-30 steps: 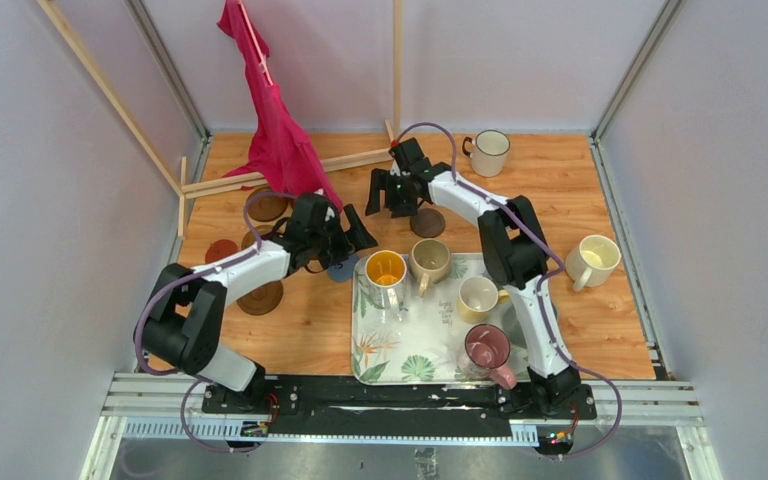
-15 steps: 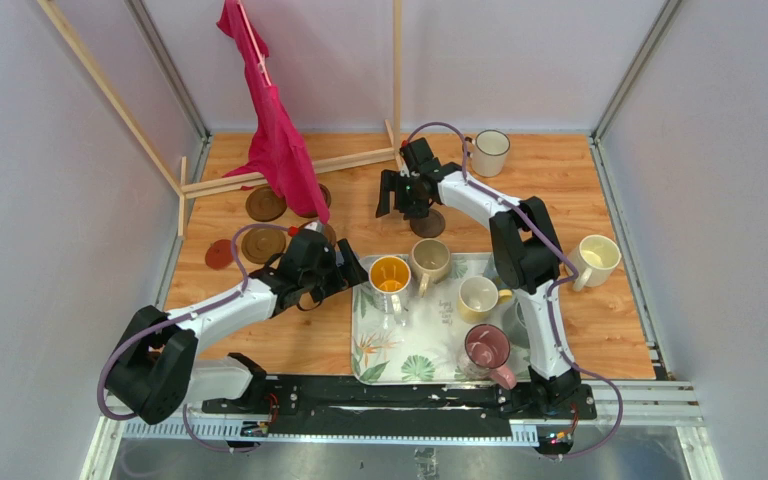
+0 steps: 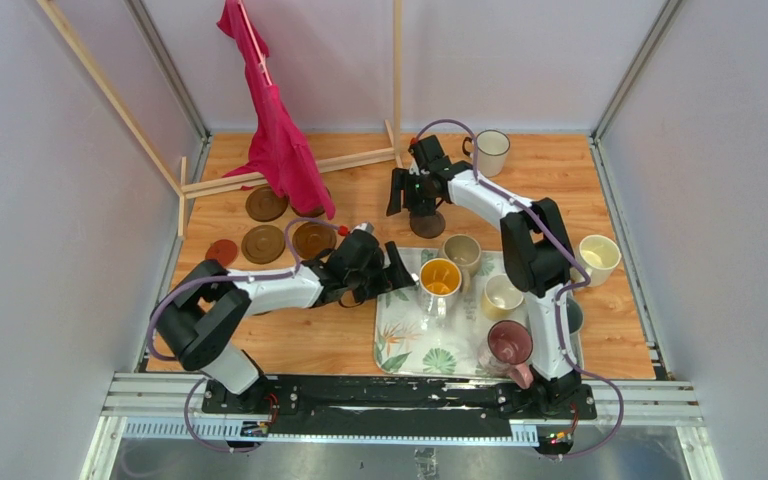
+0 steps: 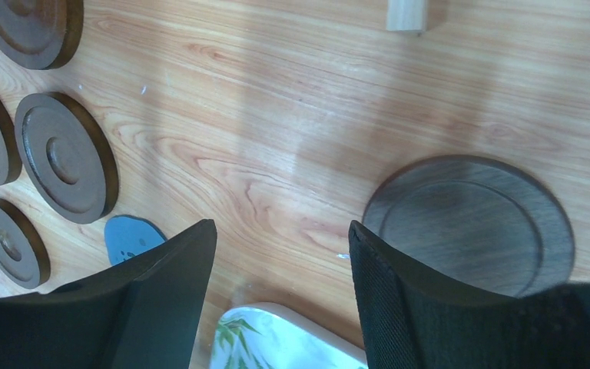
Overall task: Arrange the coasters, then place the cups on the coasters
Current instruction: Move the tray to the center of the board, then move the coaster to the center of the board.
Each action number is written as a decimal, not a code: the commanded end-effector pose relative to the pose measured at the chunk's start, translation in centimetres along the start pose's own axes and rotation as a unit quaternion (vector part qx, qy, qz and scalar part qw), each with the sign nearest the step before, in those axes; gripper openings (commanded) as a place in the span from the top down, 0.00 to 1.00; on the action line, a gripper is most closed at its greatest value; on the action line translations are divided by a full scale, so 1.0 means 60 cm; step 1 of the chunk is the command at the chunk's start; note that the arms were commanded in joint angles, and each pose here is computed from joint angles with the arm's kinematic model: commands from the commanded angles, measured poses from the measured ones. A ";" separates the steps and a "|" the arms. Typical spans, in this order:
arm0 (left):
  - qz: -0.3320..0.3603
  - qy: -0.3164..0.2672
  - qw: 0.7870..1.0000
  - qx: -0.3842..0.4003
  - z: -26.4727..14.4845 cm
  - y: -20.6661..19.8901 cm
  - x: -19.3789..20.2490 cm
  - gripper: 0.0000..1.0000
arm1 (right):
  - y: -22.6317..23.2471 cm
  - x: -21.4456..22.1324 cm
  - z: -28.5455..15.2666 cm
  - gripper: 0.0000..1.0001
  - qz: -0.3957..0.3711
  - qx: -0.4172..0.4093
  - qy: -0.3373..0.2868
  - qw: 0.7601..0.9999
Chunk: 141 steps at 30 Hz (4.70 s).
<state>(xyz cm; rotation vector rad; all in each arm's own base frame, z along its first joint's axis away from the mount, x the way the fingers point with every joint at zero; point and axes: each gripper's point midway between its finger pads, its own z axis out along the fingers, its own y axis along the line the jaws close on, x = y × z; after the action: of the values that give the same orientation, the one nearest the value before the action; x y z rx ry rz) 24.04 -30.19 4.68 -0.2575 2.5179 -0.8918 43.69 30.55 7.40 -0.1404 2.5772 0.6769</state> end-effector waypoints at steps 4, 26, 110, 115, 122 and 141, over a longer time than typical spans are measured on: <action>0.010 -0.018 0.997 0.070 0.007 -0.090 -0.027 0.00 | -0.024 -0.005 -0.026 0.33 -0.007 0.015 0.005 1.000; 0.036 -0.085 0.993 -0.070 0.034 0.030 -0.218 0.00 | -0.143 -0.004 -0.072 0.17 0.016 0.120 -0.015 0.993; -0.074 -0.115 0.968 -0.209 -0.098 0.292 -0.177 0.00 | 0.105 0.117 0.088 0.41 -0.098 -0.015 0.093 0.991; -0.079 -0.105 0.972 -0.194 -0.107 0.289 -0.151 0.00 | 0.107 0.095 0.068 0.35 -0.113 -0.003 0.073 0.991; -0.075 -0.108 0.974 -0.183 -0.128 0.278 -0.142 0.00 | 0.079 0.075 0.044 0.29 -0.122 0.034 0.056 0.990; -0.043 -0.144 0.975 -0.165 -0.187 0.222 -0.190 0.00 | 0.067 0.171 0.034 0.45 -0.116 0.044 0.113 0.986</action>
<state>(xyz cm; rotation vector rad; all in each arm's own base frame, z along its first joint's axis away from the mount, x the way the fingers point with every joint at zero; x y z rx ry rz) 28.37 -10.22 7.16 -0.5857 2.3790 -0.4350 37.55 35.09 3.66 -0.4584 2.6790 0.5145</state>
